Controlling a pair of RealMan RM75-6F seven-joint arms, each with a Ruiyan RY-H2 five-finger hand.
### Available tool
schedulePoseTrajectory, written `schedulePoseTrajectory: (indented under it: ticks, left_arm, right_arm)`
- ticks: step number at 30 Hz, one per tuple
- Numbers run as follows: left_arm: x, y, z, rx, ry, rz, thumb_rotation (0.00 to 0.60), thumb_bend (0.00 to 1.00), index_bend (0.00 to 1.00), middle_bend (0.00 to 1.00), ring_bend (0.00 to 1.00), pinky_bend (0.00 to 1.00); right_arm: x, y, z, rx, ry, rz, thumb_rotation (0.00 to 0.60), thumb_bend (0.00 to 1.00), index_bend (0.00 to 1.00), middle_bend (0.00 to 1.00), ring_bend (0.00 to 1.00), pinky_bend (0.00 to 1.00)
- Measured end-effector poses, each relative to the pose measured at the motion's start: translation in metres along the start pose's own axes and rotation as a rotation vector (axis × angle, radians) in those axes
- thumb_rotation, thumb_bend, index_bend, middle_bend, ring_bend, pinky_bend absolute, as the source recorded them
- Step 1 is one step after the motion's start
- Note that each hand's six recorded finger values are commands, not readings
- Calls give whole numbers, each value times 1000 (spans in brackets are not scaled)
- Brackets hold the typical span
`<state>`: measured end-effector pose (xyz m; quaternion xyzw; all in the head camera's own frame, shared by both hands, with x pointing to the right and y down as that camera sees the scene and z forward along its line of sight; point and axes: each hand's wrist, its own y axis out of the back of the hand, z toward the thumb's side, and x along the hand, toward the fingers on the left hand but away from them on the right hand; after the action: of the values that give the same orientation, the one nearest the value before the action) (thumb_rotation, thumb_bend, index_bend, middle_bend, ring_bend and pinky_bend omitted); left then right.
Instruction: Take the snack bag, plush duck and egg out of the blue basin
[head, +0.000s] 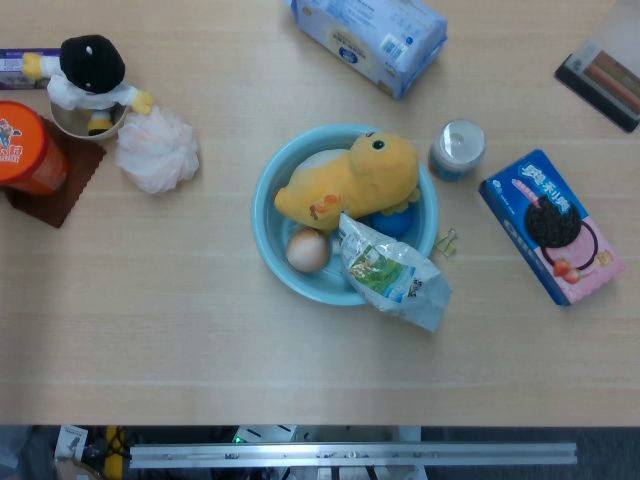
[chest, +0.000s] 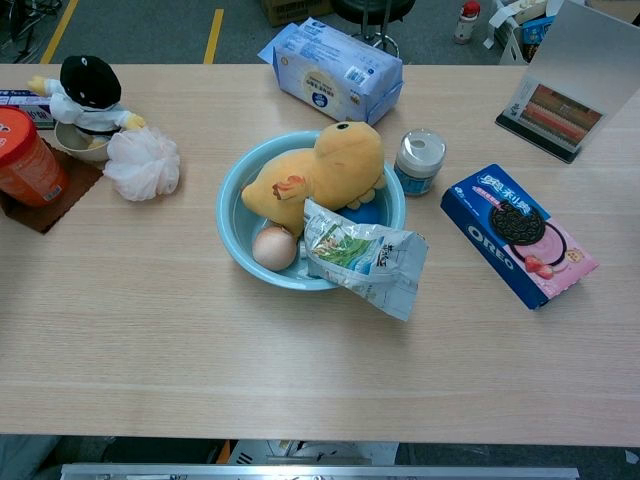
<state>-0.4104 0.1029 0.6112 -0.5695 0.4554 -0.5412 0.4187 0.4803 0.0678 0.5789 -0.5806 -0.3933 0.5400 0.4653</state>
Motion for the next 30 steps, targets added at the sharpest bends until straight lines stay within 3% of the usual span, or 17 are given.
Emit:
schedulePoseTrajectory:
  ticks: [8, 14, 22, 30]
  left_arm:
    - [-3, -1, 1, 8, 8, -13, 600, 301, 0, 51, 12, 65]
    - [-4, 1, 1, 11, 10, -13, 600, 301, 0, 56, 12, 65]
    - [-3, 0, 0, 12, 15, -30, 600, 301, 0, 58, 13, 65]
    - [-6, -1, -9, 4, 49, -42, 600, 301, 0, 58, 13, 65]
  right_arm:
    - [-3, -2, 9, -12, 50, 27, 600, 115, 19, 157, 138, 317]
    - [-7, -5, 27, -19, 136, 61, 600, 115, 19, 157, 138, 317]
    - [-22, -10, 77, -25, 333, 139, 600, 116, 19, 157, 138, 316]
    - [-36, -32, 145, 39, 559, 243, 600, 114, 19, 157, 138, 316]
